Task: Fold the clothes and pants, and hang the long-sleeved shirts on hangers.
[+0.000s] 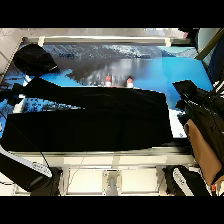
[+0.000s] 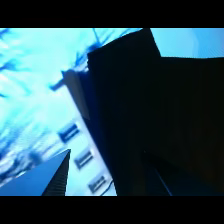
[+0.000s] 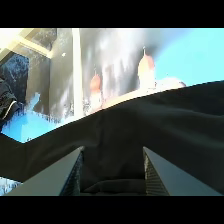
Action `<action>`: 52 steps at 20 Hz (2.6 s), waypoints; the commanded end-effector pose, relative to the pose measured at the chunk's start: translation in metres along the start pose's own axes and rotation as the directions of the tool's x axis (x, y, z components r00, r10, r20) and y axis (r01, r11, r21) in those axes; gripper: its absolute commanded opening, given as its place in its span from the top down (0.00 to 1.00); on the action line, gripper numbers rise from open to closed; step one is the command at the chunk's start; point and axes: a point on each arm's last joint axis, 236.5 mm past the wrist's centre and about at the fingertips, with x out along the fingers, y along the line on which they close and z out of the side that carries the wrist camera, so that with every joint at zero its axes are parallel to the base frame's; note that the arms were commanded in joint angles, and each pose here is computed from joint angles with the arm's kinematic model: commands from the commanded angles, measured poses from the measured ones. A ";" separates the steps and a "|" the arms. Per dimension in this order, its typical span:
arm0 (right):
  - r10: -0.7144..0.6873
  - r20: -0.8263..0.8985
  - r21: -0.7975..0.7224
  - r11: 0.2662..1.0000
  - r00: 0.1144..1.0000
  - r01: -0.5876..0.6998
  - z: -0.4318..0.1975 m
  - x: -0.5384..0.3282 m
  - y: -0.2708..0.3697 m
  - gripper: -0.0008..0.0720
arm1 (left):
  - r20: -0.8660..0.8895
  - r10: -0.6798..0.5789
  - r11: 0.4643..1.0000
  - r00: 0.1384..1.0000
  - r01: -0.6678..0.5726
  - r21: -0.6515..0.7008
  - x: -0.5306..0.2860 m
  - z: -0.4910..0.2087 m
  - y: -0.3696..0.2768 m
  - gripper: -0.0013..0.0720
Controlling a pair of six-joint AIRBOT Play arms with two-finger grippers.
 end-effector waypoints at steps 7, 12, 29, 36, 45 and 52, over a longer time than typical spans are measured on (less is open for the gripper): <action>-0.001 0.000 -0.002 1.000 1.000 0.001 0.000 0.000 0.000 0.43 | -0.005 -0.002 1.000 1.000 0.002 0.001 0.017 -0.007 -0.001 0.35; -0.002 0.000 -0.003 1.000 1.000 0.002 0.000 0.000 0.000 0.43 | -0.006 0.003 0.999 1.000 -0.003 0.035 0.023 -0.008 0.002 0.98; -0.186 -0.088 -0.109 0.978 0.979 0.176 -0.012 0.015 -0.055 0.43 | 0.079 -0.099 0.907 0.992 0.058 0.416 -0.148 0.026 -0.061 0.97; -0.208 -0.233 -0.057 0.978 0.950 0.200 -0.042 0.040 -0.082 0.43 | 0.031 -0.072 0.927 0.997 0.056 0.372 -0.123 0.017 -0.050 0.98; -0.234 -0.224 -0.021 0.972 0.946 0.236 -0.032 0.068 -0.110 0.42 | 0.079 0.314 0.834 0.946 -0.314 0.452 -0.114 0.028 0.043 0.97; -0.189 -0.395 -0.016 0.980 0.899 0.199 -0.035 0.162 -0.162 0.36 | 0.081 0.273 0.821 0.959 -0.276 0.499 -0.098 0.015 0.013 0.97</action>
